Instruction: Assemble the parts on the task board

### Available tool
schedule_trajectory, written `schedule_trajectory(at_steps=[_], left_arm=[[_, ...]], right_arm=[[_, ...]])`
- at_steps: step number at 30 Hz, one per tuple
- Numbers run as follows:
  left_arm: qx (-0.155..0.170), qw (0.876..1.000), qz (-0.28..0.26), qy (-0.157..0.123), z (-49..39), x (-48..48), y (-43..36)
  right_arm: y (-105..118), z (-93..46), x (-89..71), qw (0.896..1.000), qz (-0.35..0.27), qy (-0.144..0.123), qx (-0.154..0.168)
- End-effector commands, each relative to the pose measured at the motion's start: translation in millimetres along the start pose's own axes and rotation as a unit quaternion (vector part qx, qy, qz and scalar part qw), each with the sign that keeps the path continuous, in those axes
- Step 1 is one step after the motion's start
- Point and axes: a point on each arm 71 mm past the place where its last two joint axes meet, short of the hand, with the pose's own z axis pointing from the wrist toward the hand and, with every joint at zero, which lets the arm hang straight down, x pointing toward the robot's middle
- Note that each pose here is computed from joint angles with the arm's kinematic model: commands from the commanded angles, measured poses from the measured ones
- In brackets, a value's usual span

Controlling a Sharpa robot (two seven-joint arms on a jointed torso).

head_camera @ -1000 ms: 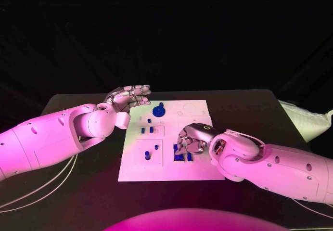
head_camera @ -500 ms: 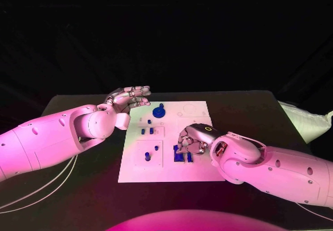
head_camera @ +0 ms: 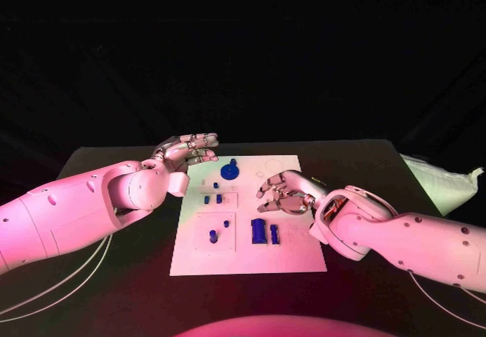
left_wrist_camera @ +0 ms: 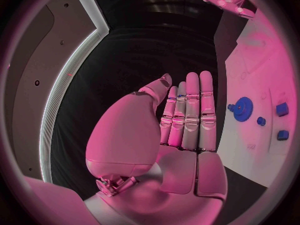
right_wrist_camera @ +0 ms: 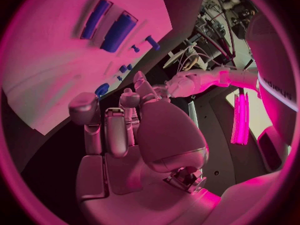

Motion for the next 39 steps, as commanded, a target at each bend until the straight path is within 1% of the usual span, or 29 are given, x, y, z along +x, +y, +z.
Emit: schedule_trajectory(at_steps=[1, 2, 3, 6, 9, 11, 14, 17, 22, 23, 27, 30, 33, 36, 39], left_arm=[[0.018, 1.0, 0.008, 0.003, 1.5, 1.2, -2.2], [0.022, 1.0, 0.01, 0.001, 2.5, 0.9, -2.3], [0.026, 1.0, 0.013, -0.001, 3.9, 0.6, -2.1], [0.037, 0.999, 0.02, -0.011, 7.2, -2.5, -0.8], [0.049, 0.998, 0.025, -0.026, 10.9, -8.7, -1.1], [0.056, 0.997, 0.026, -0.038, 13.1, -13.2, -1.7], [0.066, 0.996, 0.025, -0.056, 16.8, -19.6, -2.5], [0.072, 0.995, 0.025, -0.065, 20.0, -23.5, -3.0], [0.08, 0.994, 0.028, -0.071, 22.5, -26.3, -3.9], [0.054, 0.996, 0.027, -0.064, 21.6, -25.5, -0.1], [0.056, 0.996, 0.032, -0.068, 19.8, -23.0, 1.7], [0.058, 0.995, 0.04, -0.075, 16.6, -18.9, 4.4], [0.064, 0.993, 0.055, -0.088, 10.8, -11.6, 8.9], [0.071, 0.99, 0.071, -0.101, 3.5, -2.9, 13.5], [0.082, 0.986, 0.092, -0.117, -6.0, 7.6, 18.1]], right_arm=[[-11, 4.6, -12.7, 0.986, 0.164, -0.009, 0.011], [-17, 7.5, -20.7, 0.981, 0.191, -0.019, 0.018], [-26, 10.7, -29.7, 0.974, 0.223, -0.032, 0.026], [-47, 18.1, -48.6, 0.954, 0.29, -0.065, 0.041], [-64, 26.0, -62.6, 0.936, 0.338, -0.087, 0.037], [-71, 29.7, -68.7, 0.93, 0.354, -0.096, 0.03], [-80, 36.1, -78.0, 0.917, 0.382, -0.114, 0.02], [-87, 40.6, -83.9, 0.907, 0.399, -0.131, 0.018], [-92, 44.6, -89.2, 0.899, 0.412, -0.147, 0.016], [-95, 42.6, -86.3, 0.92, 0.362, -0.141, 0.05], [-92, 41.7, -84.2, 0.918, 0.366, -0.149, 0.049], [-87, 40.0, -80.8, 0.913, 0.372, -0.16, 0.048], [-78, 36.7, -74.9, 0.905, 0.383, -0.18, 0.049], [-68, 32.0, -68.0, 0.895, 0.394, -0.202, 0.052], [-56, 25.6, -60.1, 0.884, 0.406, -0.225, 0.059]])
